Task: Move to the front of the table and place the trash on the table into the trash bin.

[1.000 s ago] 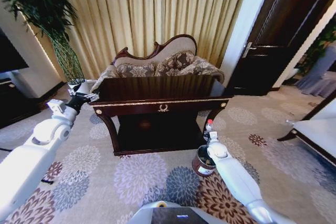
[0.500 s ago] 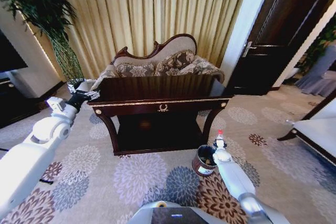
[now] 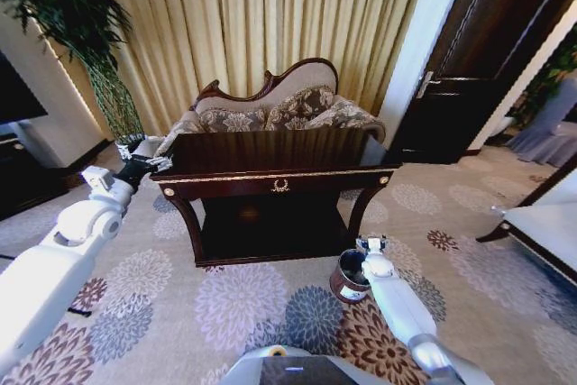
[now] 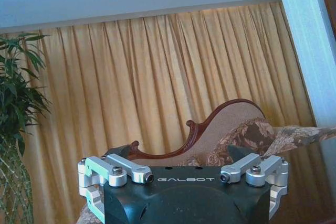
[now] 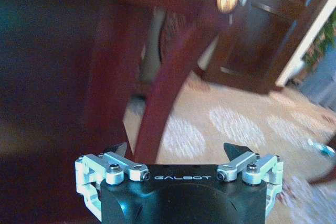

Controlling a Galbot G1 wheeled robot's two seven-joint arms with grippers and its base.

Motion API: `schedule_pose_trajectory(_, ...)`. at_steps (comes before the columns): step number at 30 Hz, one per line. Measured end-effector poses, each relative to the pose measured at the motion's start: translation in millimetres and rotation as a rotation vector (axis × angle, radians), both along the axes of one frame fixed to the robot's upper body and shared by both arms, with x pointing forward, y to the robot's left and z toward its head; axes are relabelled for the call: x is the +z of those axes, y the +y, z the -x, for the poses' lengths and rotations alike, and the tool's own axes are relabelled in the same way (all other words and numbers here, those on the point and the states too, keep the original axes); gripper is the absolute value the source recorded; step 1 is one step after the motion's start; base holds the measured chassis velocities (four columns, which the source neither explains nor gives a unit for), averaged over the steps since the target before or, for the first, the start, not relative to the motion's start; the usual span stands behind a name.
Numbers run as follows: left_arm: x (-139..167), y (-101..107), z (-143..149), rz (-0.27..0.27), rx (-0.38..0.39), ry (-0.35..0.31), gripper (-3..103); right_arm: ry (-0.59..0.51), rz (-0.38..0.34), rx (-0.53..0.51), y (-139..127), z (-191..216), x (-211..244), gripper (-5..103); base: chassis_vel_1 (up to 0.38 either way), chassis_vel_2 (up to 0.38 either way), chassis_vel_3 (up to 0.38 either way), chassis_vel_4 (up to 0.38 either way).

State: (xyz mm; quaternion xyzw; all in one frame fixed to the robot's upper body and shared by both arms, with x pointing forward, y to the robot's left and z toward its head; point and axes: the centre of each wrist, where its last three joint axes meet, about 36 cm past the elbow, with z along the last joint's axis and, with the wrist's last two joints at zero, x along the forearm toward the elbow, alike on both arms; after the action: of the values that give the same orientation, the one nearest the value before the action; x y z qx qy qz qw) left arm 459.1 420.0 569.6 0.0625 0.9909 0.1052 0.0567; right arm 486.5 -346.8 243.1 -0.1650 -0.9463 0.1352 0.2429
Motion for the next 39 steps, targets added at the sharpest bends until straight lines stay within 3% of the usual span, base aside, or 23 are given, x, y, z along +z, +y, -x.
schedule_pose_trajectory(7,4.0,-11.8,5.5,0.026,-0.005,0.007,100,-0.200,-0.014,0.136,35.0,7.1,66.8,100,0.000,0.000,0.000,0.000)
schedule_pose_trajectory(9,7.2,-19.7,8.7,0.044,-0.007,0.009,100,-0.311,-0.064,0.173,61.2,9.6,113.2,100,0.000,0.000,0.000,0.000)
schedule_pose_trajectory(10,7.2,-19.7,8.7,0.044,-0.007,0.009,100,-0.311,-0.064,0.173,61.2,9.6,113.2,100,0.000,0.000,0.000,0.000)
schedule_pose_trajectory(11,9.3,-25.1,11.7,0.055,0.002,0.003,100,-0.374,-0.090,0.199,76.9,13.4,143.1,100,0.000,0.000,0.000,0.000)
schedule_pose_trajectory(17,17.9,-38.9,20.5,0.093,0.051,0.000,100,-0.518,-0.147,0.323,120.4,42.6,223.4,100,0.000,0.000,0.000,0.000)
schedule_pose_trajectory(25,25.0,-44.3,24.4,0.111,0.049,0.025,100,-0.510,-0.197,0.376,133.6,70.8,261.6,100,0.000,0.000,0.000,0.000)
schedule_pose_trajectory(28,23.6,-42.8,22.8,0.118,0.006,0.040,100,-0.469,-0.244,0.378,132.8,78.6,275.0,100,0.000,0.000,0.000,0.000)
schedule_pose_trajectory(39,9.4,-37.5,17.7,0.109,-0.039,0.066,100,-0.449,-0.235,0.374,126.2,77.5,278.2,100,0.000,0.000,0.000,0.000)
